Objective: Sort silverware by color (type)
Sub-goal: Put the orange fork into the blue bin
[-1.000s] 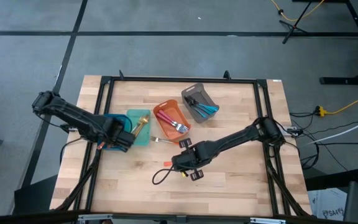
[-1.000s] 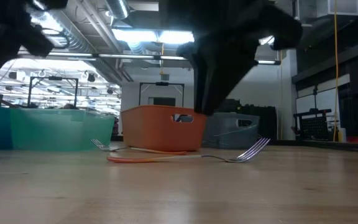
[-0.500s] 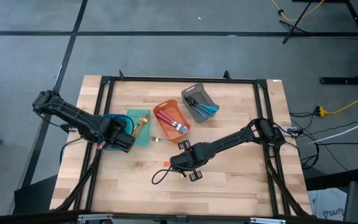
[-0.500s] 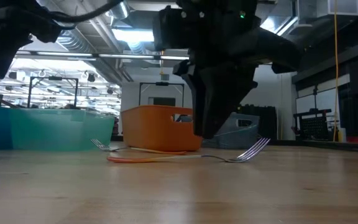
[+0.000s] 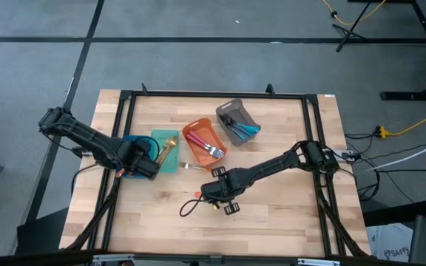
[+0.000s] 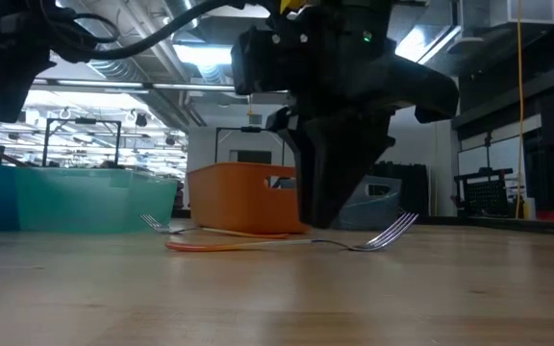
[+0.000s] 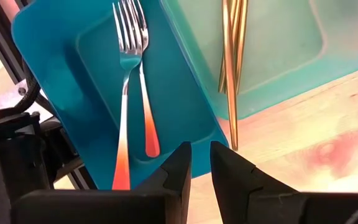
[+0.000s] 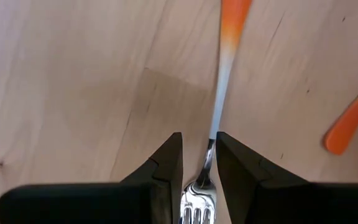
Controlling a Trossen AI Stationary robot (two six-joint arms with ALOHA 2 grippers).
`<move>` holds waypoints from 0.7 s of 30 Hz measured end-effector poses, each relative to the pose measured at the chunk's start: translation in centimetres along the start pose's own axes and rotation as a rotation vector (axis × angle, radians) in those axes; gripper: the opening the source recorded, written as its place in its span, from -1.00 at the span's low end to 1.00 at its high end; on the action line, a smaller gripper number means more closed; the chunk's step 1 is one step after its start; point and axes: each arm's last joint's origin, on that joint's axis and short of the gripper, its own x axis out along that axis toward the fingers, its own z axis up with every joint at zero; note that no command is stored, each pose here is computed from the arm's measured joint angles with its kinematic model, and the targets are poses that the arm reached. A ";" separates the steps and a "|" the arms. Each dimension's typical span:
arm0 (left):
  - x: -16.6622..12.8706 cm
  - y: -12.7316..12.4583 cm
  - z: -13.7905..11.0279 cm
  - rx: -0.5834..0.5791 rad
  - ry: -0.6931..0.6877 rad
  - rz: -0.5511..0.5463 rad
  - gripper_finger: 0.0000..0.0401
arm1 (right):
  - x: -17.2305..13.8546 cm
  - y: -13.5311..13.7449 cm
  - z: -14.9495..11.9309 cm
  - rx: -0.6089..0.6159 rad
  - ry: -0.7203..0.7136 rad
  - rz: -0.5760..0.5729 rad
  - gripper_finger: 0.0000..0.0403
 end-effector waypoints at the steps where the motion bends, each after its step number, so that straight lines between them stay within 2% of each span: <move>1: 0.0 0.0 0.0 0.002 -0.002 0.000 -0.74 | 0.0 0.0 0.0 0.001 0.000 0.000 -0.58; 11: -0.1 0.0 -0.5 0.030 -0.026 -0.004 -0.74 | 0.1 -1.9 -0.2 0.045 -0.002 0.054 -0.58; 21: -0.2 -0.3 -0.9 0.052 -0.075 -0.035 -0.74 | 0.2 -2.0 0.0 0.061 -0.024 0.066 -0.58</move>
